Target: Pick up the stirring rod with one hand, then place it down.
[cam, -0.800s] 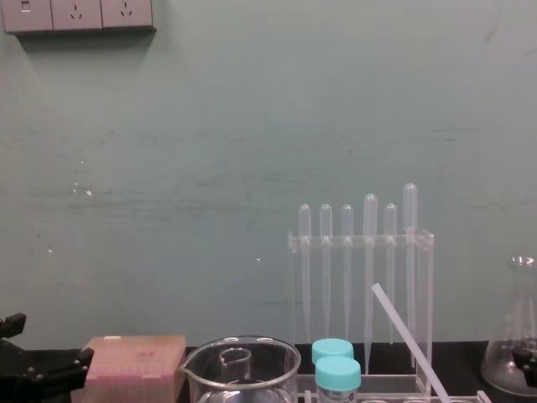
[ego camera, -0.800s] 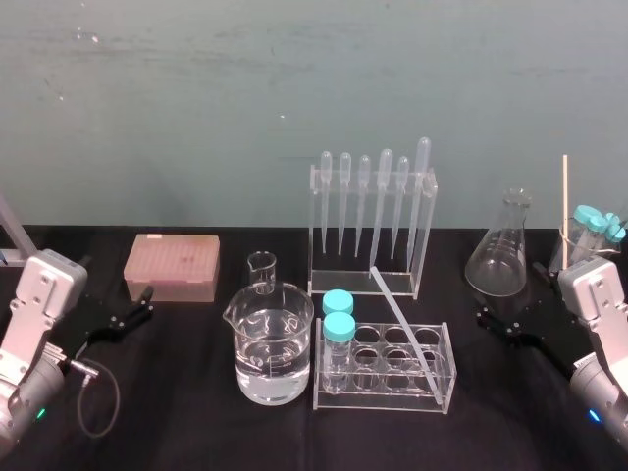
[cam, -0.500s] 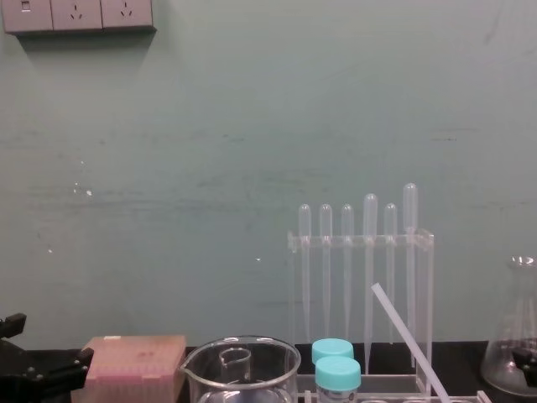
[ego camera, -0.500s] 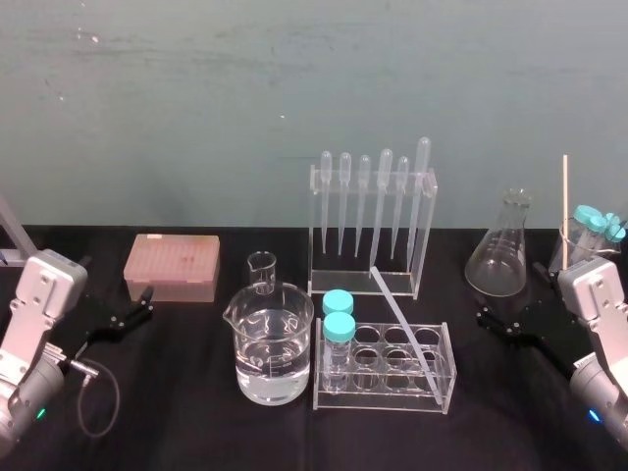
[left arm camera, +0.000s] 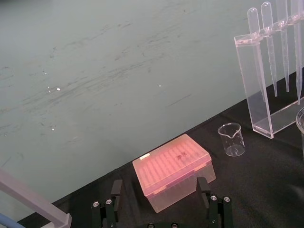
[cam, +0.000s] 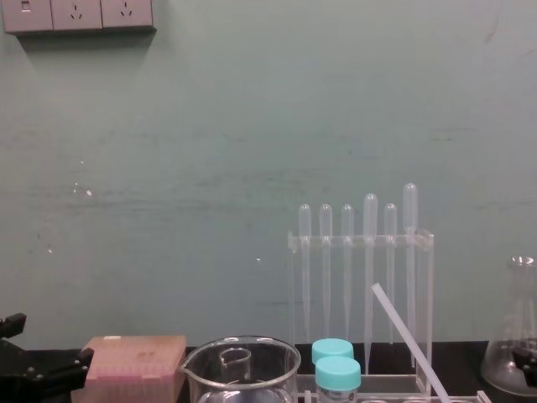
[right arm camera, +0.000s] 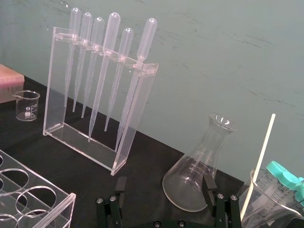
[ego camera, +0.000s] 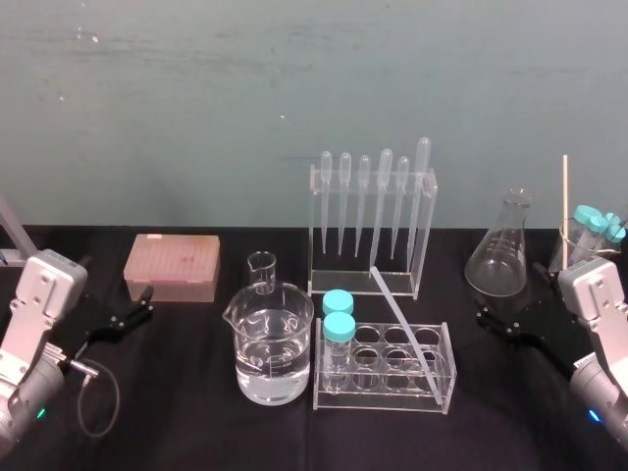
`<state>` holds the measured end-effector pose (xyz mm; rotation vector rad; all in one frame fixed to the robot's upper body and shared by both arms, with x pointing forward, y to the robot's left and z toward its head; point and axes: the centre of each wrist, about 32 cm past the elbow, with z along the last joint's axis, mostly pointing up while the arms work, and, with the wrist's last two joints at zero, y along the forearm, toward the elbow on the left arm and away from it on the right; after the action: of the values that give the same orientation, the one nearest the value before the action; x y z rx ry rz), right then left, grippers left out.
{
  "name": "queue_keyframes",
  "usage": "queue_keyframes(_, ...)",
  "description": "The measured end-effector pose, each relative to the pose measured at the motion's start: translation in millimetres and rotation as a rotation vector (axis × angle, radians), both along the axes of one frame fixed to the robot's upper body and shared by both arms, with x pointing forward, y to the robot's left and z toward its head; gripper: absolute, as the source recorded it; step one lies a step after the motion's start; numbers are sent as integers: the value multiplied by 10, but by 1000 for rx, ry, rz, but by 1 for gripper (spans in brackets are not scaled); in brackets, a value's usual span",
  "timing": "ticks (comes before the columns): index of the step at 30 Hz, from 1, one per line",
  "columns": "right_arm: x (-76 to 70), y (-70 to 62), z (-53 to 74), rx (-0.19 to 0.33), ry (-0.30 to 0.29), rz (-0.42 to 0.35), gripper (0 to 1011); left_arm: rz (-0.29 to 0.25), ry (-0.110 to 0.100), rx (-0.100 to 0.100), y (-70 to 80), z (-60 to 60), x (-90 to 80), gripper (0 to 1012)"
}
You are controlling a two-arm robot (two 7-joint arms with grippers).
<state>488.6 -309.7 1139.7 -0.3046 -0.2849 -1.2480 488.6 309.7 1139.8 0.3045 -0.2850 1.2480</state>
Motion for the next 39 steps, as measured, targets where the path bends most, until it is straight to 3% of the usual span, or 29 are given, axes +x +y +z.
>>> queue_keyframes(39, 0, 0, 0, 0, 0, 0, 1003, 0, 0, 0, 0, 0, 0, 1000)
